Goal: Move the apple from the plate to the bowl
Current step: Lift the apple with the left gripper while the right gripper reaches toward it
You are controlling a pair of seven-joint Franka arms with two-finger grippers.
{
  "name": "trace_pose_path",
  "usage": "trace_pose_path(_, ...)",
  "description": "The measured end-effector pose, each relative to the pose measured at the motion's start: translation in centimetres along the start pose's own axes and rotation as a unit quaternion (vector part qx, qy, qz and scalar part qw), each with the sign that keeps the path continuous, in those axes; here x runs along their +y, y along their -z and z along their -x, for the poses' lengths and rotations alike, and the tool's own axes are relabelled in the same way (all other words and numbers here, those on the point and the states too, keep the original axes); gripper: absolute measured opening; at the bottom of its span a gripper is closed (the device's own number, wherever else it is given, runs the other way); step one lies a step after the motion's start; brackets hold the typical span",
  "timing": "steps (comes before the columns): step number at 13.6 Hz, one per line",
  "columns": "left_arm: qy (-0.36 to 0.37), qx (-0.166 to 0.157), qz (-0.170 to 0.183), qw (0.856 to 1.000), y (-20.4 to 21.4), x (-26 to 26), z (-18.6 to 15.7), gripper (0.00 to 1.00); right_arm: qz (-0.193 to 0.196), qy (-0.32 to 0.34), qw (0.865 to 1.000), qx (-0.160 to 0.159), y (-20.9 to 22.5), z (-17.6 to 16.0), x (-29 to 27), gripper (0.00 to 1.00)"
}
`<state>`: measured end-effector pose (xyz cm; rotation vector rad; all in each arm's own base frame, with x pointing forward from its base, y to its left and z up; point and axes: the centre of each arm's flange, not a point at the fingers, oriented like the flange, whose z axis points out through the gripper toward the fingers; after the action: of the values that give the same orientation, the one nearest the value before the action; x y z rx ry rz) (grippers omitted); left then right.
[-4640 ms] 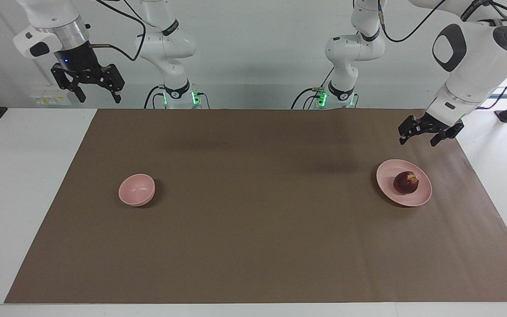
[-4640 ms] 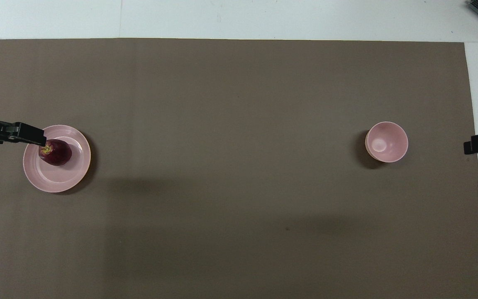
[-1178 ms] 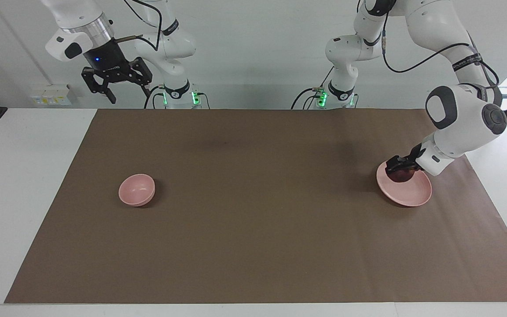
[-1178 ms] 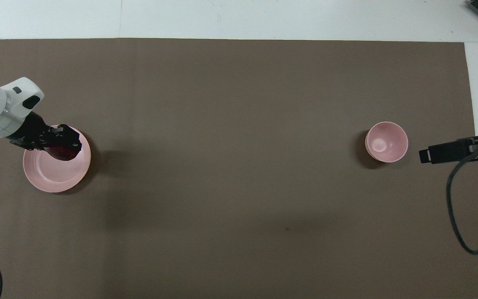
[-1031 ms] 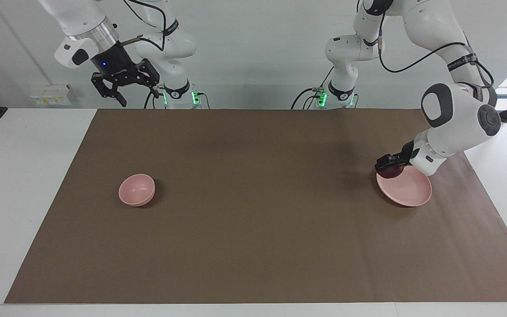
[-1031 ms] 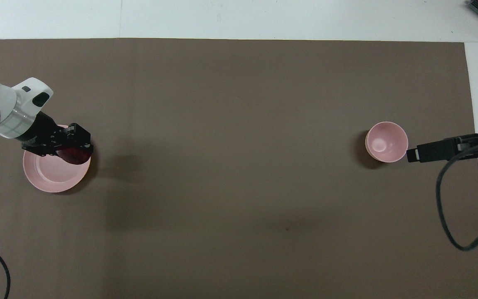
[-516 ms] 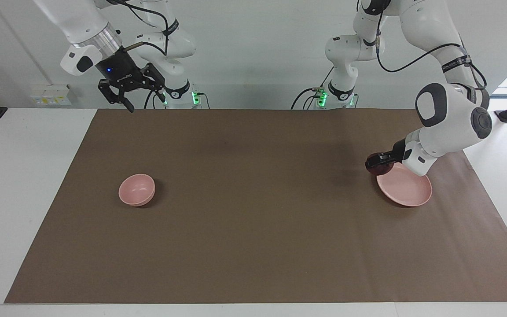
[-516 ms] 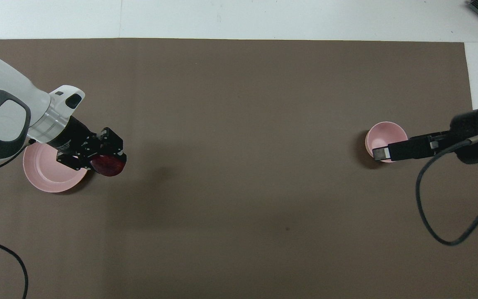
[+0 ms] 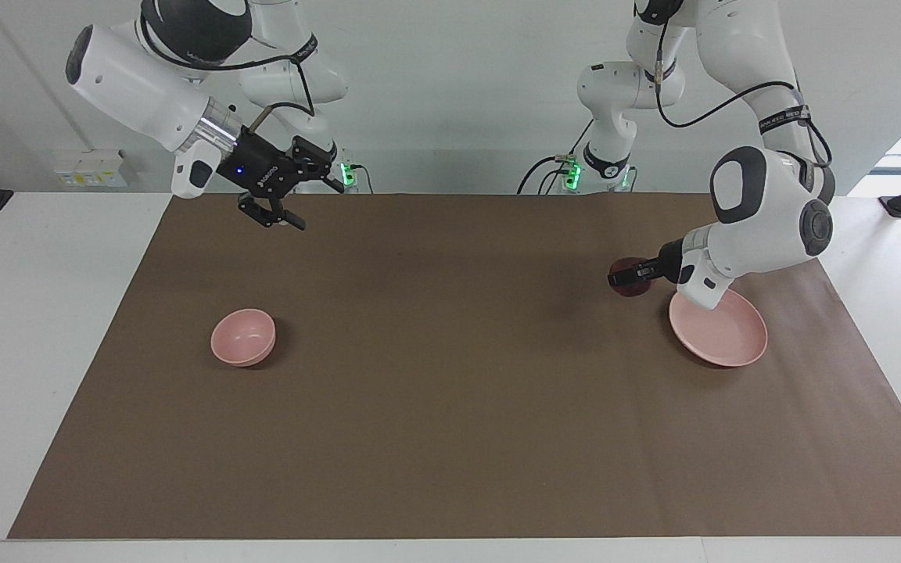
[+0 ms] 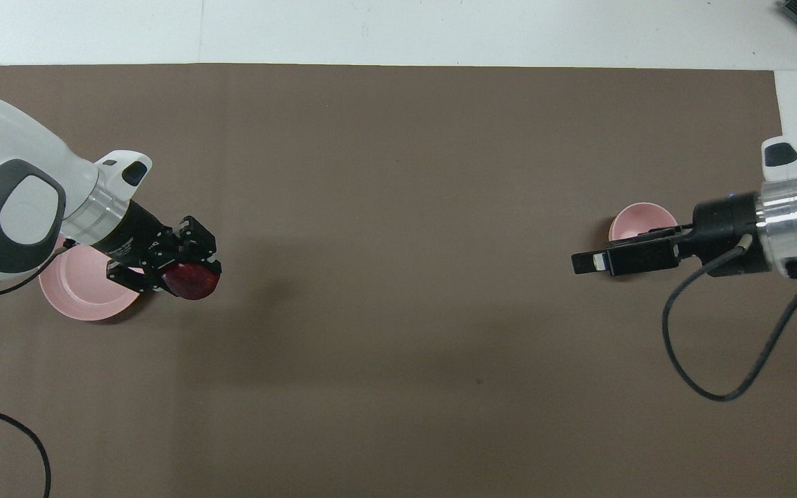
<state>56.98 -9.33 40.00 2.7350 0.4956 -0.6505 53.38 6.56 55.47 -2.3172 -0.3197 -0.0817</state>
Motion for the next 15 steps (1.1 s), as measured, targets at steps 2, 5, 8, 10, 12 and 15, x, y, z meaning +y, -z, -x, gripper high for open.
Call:
trace_pose_path(2, 0.013, 0.001, -0.003, 1.0, -0.8, 0.2, 0.7, 0.74, -0.012, 0.004, 1.0, 0.006, -0.6, 0.0, 0.3, 1.0)
trace_pose_path(5, 0.025, -0.033, 0.0, 0.999, -1.5, 0.5, 1.9, 0.74, -0.026, -0.004, 1.0, 0.006, -1.2, 0.2, 0.6, 1.0)
trace_pose_path(8, 0.083, -0.106, 0.069, 0.988, -2.2, 2.0, 3.3, 0.74, -0.028, -0.005, 1.0, 0.006, -1.4, 0.2, 0.6, 1.0)
trace_pose_path(10, 0.144, -0.156, 0.132, 0.968, -1.9, 3.6, 4.0, 0.74, -0.028, -0.005, 1.0, 0.006, -1.4, 0.2, 0.6, 1.0)
trace_pose_path(12, 0.179, -0.202, 0.192, 0.943, -1.3, 5.3, 4.6, 0.74, -0.028, -0.004, 1.0, 0.006, -1.4, 0.2, 0.6, 1.0)
trace_pose_path(15, 0.21, -0.261, 0.248, 0.909, -1.3, 8.8, 6.2, 0.74, -0.029, 0.003, 1.0, 0.003, -1.7, 0.3, 0.5, 1.0)
